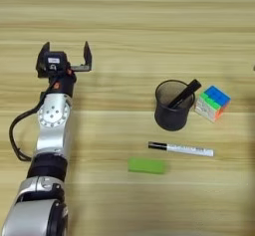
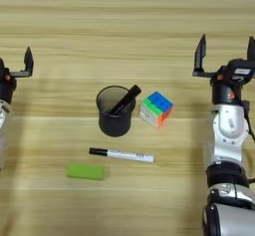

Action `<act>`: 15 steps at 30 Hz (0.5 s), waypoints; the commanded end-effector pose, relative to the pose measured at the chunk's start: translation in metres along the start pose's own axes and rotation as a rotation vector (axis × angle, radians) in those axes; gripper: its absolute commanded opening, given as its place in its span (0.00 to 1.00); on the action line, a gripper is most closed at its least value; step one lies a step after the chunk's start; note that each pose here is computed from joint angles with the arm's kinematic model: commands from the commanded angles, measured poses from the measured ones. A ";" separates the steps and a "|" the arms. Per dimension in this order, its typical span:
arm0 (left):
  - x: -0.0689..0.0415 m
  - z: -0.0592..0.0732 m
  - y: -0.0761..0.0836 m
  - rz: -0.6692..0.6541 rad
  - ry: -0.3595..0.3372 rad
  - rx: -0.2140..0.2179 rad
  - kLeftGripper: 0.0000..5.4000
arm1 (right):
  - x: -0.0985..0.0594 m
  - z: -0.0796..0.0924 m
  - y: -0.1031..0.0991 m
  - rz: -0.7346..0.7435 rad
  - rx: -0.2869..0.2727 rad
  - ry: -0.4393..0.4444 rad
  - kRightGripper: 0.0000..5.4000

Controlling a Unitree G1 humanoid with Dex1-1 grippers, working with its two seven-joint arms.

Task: Move the objects on the table

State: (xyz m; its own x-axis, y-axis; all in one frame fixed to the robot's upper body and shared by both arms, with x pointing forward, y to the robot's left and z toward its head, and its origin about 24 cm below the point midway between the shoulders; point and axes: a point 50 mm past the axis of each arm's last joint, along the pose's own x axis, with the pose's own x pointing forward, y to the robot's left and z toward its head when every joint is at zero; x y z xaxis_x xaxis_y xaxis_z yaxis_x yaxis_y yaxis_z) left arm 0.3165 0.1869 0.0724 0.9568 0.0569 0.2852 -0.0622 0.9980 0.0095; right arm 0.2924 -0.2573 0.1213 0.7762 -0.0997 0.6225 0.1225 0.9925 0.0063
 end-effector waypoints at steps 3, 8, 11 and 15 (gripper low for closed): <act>-0.003 0.003 -0.004 -0.002 0.002 0.001 1.00 | 0.014 0.052 0.010 0.293 0.160 -0.071 1.00; -0.004 0.004 -0.008 -0.007 -0.002 0.001 1.00 | 0.004 0.078 0.022 0.693 0.166 0.035 1.00; -0.004 0.004 -0.010 -0.010 -0.005 0.005 1.00 | -0.012 0.084 0.031 0.943 0.125 0.108 1.00; -0.004 0.003 -0.012 -0.013 -0.002 0.008 1.00 | -0.031 0.082 0.035 1.206 0.161 0.267 1.00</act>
State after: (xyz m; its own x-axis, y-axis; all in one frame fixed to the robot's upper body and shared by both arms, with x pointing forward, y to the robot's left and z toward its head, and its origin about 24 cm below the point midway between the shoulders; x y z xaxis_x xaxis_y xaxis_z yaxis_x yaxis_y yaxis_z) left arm 0.3123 0.1772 0.0753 0.9529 0.0466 0.2996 -0.0536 0.9984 0.0152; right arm 0.2310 -0.2179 0.1710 0.5343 0.8105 0.2400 -0.7240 0.5853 -0.3650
